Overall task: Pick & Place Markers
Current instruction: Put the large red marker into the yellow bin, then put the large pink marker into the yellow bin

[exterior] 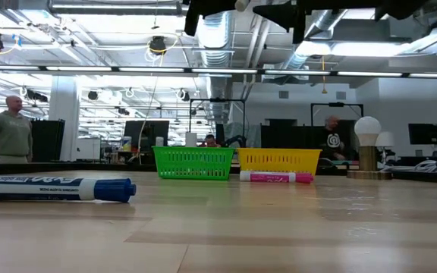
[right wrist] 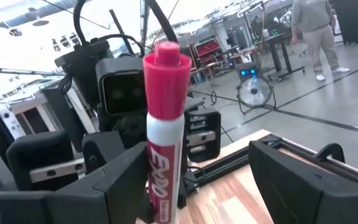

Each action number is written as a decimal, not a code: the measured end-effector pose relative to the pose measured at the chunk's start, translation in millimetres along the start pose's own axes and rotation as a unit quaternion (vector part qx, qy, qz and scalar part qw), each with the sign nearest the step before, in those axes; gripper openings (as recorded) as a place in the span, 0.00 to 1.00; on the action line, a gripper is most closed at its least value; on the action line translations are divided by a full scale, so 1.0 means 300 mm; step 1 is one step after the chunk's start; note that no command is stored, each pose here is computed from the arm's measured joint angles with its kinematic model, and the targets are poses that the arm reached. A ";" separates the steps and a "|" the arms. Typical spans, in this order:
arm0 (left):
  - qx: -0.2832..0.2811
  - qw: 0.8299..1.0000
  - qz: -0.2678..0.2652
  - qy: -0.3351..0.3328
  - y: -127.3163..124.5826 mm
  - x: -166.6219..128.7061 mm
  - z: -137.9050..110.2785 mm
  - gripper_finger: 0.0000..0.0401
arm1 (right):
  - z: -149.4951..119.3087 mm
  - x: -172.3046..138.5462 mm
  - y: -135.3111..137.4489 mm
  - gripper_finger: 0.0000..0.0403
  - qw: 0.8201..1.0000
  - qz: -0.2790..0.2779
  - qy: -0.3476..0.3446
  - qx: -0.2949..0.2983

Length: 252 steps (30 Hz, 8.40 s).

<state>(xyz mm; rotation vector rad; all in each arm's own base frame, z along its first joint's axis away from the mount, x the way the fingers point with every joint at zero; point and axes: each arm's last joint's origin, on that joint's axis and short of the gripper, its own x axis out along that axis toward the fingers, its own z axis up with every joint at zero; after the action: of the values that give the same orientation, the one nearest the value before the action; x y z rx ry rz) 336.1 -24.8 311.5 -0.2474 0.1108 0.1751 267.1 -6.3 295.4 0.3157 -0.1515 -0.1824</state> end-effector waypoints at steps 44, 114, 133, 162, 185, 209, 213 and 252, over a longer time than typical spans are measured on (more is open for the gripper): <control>-0.006 1.000 0.010 -0.001 0.005 0.001 0.000 0.23 | 0.015 0.005 -0.014 0.15 1.000 0.007 -0.005 -0.012; 0.006 0.993 0.119 0.029 0.258 -0.550 -0.291 0.76 | -0.087 0.318 -0.305 0.16 0.731 -0.122 0.652 -0.159; 0.016 0.988 0.152 0.012 0.283 -0.546 -0.276 0.76 | -0.263 0.395 -0.338 0.16 0.658 -0.100 0.728 -0.165; 0.023 0.986 0.162 0.003 0.295 -0.544 -0.267 0.76 | -0.341 0.409 -0.395 0.35 0.636 -0.086 0.747 -0.174; 0.023 0.987 0.162 0.003 0.295 -0.544 -0.267 0.76 | -0.153 0.387 -0.081 0.43 0.605 -0.076 0.773 -0.176; 0.022 0.987 0.161 0.003 0.294 -0.544 -0.267 0.76 | -0.460 0.254 0.040 0.42 0.621 -0.047 0.757 -0.200; 0.021 0.987 0.161 0.003 0.294 -0.544 -0.267 0.76 | -0.482 0.245 -0.012 0.42 0.620 -0.061 0.759 -0.189; 0.021 0.987 0.161 0.003 0.294 -0.544 -0.267 0.76 | -0.445 0.306 -0.190 0.41 0.669 -0.060 0.727 -0.144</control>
<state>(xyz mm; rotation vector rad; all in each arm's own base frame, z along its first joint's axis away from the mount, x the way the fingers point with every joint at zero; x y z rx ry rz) 152.9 13.4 235.1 -0.1861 0.1593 0.4936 371.0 -38.9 162.6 0.0753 1.5096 -0.0352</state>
